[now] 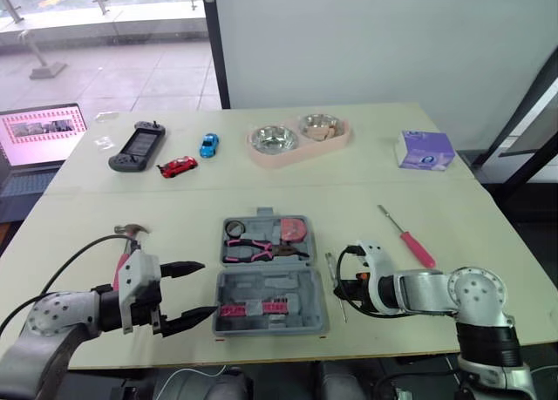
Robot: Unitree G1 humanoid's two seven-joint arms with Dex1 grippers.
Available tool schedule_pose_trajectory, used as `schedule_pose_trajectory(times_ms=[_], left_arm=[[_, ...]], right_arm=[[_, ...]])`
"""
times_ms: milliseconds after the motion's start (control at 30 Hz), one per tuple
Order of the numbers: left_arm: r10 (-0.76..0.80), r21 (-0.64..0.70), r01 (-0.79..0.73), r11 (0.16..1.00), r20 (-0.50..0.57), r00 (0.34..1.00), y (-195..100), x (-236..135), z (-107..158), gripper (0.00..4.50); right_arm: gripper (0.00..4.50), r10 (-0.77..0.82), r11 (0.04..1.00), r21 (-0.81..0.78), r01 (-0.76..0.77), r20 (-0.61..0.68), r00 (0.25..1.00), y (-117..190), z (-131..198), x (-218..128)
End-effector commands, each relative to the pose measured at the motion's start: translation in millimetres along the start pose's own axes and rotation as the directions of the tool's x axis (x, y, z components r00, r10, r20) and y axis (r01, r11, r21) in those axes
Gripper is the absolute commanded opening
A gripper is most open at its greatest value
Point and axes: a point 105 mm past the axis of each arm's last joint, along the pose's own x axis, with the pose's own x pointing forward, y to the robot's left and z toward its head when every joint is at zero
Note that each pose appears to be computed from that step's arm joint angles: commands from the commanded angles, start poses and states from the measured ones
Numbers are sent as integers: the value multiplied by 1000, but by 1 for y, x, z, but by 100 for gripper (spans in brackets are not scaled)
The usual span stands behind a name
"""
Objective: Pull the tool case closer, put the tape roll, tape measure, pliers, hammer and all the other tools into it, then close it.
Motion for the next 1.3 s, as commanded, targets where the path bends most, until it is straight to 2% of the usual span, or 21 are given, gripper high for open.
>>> schedule_pose_trajectory(times_ms=[33, 233, 433, 533, 600, 633, 767, 800, 967, 1167, 1300], left_arm=[[-7, 34, 7, 999, 20, 1000, 0, -2, 12, 450], [-13, 34, 12, 999, 18, 1000, 3, -1, 13, 450], [-21, 34, 20, 999, 24, 999, 3, 3, 15, 450], [-23, 37, 22, 999, 25, 999, 4, 3, 16, 450], [-22, 38, 21, 999, 23, 1000, 4, 2, 16, 450], [-21, 37, 20, 999, 21, 1000, 4, 0, 16, 450], [-18, 35, 17, 999, 14, 1000, 4, -5, 17, 450], [-17, 33, 17, 999, 11, 1000, 5, -6, 17, 450], [-24, 39, 24, 999, -1, 1000, 8, -9, 19, 450], [-37, 42, 37, 998, -8, 999, 11, -11, 20, 450], [-37, 52, 37, 998, -7, 999, 15, -11, 23, 450]], right_arm=[[6, -74, 997, -4, 74, 5, 997, -10, -5, -5], [6, -134, 991, 13, 134, 16, 991, -24, 0, -12], [6, -160, 987, 24, 159, 30, 987, -25, 4, -10], [112, -173, 985, 29, 171, 46, 984, -25, 5, -10], [209, -172, 985, 17, 171, 68, 983, -23, 6, -13], [240, -177, 984, -2, 178, 92, 980, -21, 8, -17], [426, -201, 947, -203, 249, 231, 952, -5, 19, -43], [443, -188, 938, -239, 251, 257, 948, 2, 13, -46], [443, -182, 826, -413, 384, 450, 874, 27, 2, -58], [443, -236, 841, -292, 455, 558, 796, 16, -13, -43], [443, -199, 865, -270, 422, 587, 785, 15, -19, -28]])
